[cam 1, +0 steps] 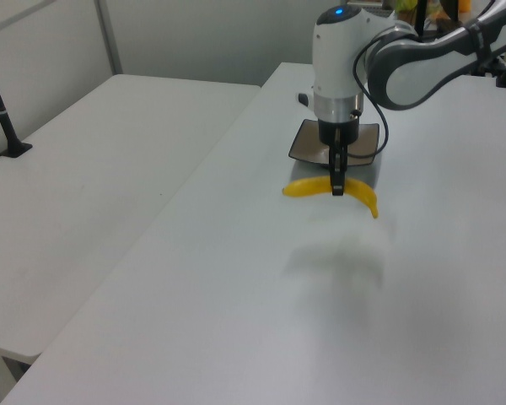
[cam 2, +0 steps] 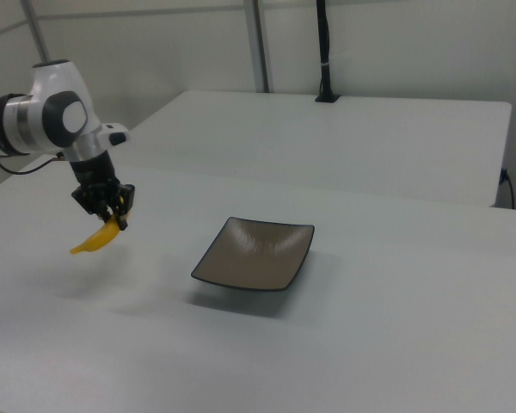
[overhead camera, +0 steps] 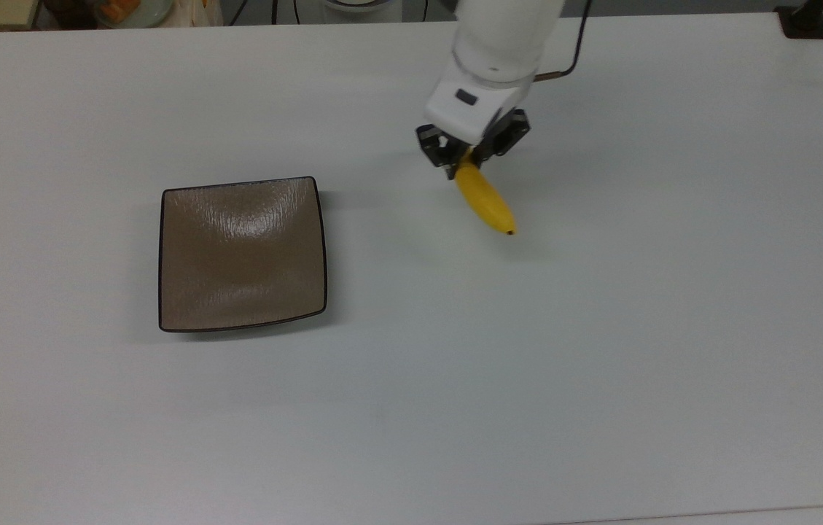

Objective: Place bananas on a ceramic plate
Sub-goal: 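Lift the banana and carry it toward the brown plate, then lower the banana onto the plate and open the gripper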

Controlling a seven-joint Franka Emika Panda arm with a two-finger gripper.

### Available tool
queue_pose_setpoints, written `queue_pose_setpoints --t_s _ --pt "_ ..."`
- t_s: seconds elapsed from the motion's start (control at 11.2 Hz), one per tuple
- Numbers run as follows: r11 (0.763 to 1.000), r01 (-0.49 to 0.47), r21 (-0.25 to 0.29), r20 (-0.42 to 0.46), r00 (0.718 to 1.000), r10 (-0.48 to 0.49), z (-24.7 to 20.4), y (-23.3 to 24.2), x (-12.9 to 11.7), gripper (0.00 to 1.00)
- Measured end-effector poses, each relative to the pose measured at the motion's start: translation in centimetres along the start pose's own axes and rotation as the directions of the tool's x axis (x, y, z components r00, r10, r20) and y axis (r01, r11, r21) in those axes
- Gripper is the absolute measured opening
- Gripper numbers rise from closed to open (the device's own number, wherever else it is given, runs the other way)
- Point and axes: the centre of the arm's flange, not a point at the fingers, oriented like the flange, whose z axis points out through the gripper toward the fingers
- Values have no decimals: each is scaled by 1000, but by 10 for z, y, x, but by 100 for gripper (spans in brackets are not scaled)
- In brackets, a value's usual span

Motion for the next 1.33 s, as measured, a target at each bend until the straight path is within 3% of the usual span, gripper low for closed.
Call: queue_pose_setpoints --t_s 0.53,0.8,1.16,1.33 --pt "998 -22 -52 -9 1000 22 -6 138 -4 30" --pt "996 -39 -83 -63 997 33 -8 209 -13 30" --pt "991 -91 -97 -126 989 78 8 249 -12 30" --pt "989 -111 -102 -146 985 96 22 265 -10 58"
